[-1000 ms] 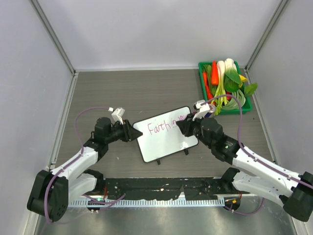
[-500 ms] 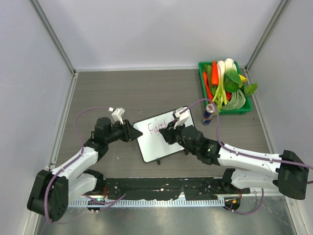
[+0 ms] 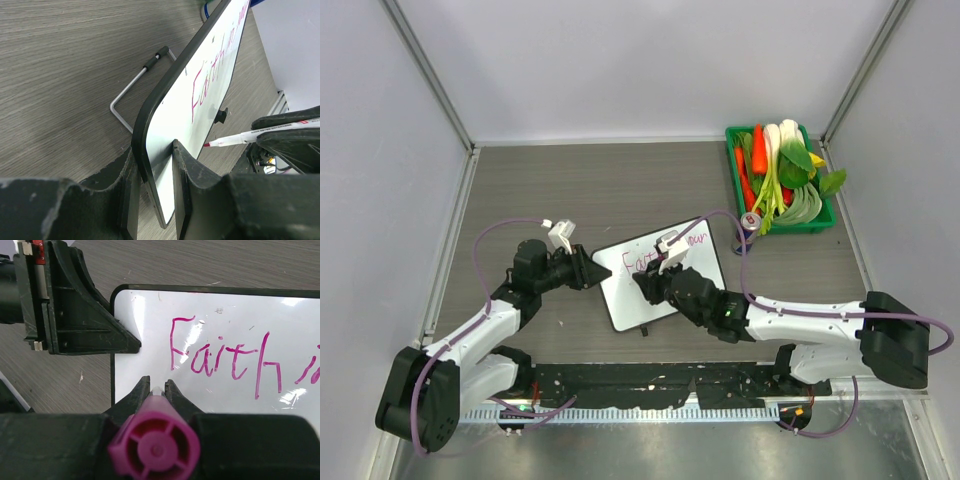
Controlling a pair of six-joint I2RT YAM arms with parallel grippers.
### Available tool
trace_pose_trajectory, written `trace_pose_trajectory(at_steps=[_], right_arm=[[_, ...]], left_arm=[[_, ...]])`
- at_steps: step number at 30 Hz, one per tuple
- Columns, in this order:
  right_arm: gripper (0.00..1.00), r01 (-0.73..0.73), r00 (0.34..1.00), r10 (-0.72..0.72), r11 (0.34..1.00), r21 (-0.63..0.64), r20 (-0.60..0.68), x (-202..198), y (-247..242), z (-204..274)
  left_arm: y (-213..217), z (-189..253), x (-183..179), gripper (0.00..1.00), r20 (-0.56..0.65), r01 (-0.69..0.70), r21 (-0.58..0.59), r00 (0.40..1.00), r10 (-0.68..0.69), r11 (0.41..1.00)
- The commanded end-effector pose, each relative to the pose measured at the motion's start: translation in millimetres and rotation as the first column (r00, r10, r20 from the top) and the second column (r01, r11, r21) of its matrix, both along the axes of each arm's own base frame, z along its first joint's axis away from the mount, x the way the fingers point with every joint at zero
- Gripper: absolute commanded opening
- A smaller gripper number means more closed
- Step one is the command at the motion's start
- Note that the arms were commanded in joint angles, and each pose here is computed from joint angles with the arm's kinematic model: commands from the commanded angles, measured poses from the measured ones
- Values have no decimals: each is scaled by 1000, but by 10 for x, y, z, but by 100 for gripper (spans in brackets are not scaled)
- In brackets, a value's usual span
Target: Write a sentence on the whiteboard
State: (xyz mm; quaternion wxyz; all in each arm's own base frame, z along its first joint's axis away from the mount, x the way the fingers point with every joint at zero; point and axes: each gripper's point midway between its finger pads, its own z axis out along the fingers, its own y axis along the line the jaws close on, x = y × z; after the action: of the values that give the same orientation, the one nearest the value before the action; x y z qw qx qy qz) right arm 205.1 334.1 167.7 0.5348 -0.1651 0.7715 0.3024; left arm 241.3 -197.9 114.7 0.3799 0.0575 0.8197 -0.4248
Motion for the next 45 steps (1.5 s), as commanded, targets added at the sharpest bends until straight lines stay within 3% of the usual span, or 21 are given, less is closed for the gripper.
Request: trace_pose_trajectory(at_steps=[1, 45], right_arm=[[2, 57, 998, -59, 997, 53, 33, 91, 10, 167], [1, 46, 997, -51, 994, -101, -56, -9, -104, -428]], left_arm=[[106, -159, 52, 0, 20, -31, 74, 999, 29, 997], [104, -153, 54, 0, 23, -28, 75, 999, 27, 997]])
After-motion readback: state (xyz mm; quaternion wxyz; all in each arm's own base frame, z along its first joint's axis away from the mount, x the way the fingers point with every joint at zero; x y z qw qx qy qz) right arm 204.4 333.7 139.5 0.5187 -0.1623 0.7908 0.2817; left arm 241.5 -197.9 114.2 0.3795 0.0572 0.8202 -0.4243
